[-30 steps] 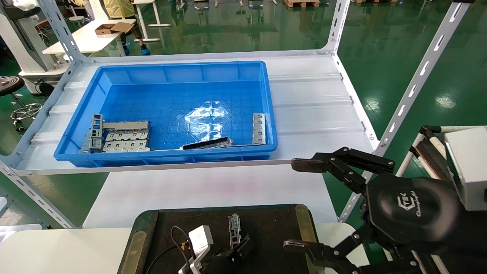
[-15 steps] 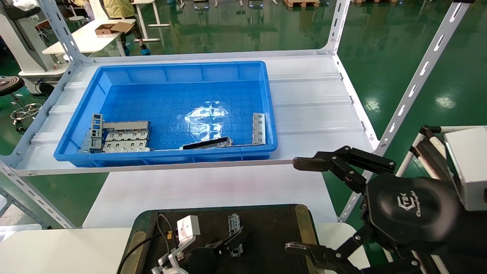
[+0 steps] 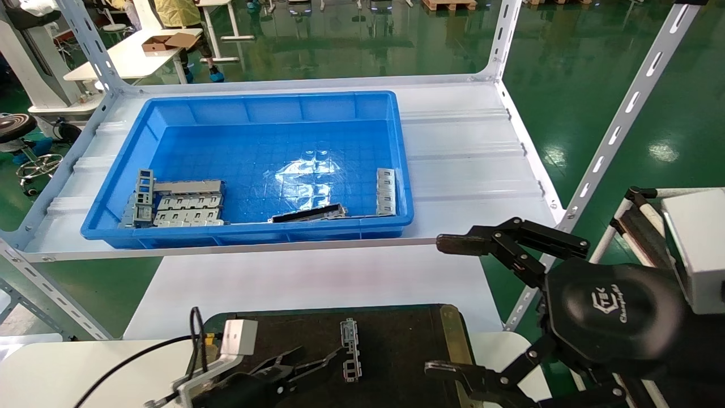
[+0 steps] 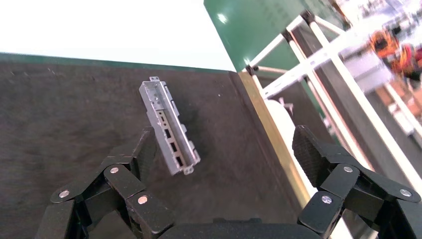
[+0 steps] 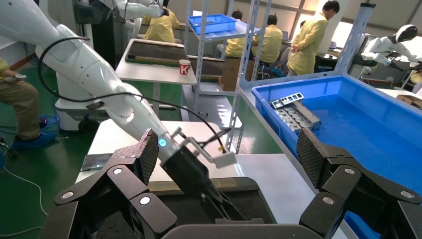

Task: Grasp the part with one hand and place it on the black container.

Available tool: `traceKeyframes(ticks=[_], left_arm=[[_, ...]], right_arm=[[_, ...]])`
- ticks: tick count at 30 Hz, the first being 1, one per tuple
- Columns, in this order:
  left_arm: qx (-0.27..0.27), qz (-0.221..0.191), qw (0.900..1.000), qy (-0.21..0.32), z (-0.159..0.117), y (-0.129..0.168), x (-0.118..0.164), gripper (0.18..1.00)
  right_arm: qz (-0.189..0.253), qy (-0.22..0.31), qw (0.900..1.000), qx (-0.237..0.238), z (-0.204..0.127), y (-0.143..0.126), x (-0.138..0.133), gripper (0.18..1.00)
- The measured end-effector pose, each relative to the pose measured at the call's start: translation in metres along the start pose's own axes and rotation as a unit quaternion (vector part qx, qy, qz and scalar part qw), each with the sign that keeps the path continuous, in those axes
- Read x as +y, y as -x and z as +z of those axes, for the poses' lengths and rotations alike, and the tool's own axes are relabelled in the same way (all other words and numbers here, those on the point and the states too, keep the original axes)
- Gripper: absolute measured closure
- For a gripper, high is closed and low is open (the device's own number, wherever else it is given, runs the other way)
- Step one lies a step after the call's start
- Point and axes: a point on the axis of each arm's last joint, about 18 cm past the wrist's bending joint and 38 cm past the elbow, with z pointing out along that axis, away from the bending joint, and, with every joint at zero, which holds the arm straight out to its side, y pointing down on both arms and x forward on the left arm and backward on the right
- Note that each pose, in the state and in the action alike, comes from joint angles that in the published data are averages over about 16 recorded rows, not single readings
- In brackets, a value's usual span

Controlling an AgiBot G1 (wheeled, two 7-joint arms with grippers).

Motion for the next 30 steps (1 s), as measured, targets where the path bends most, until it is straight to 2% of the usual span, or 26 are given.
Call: traceKeyframes(ticks=[16, 24, 30], left_arm=[[0.05, 0.123, 0.9912, 0.003, -0.072, 0.021, -0.018, 0.183], [0.077, 0.157, 0.9845, -0.003, -0.093, 0.019, -0.024, 0.183], [0.087, 0.165, 0.9824, -0.007, -0.099, 0.017, -0.027, 0.183]], right_arm=[[0.0, 0.0, 1.0, 0.0, 0.0, 0.0, 0.0, 0.178], [0.0, 0.0, 1.0, 0.0, 0.0, 0.0, 0.0, 0.178], [0.0, 0.0, 1.0, 0.0, 0.0, 0.0, 0.0, 0.178]])
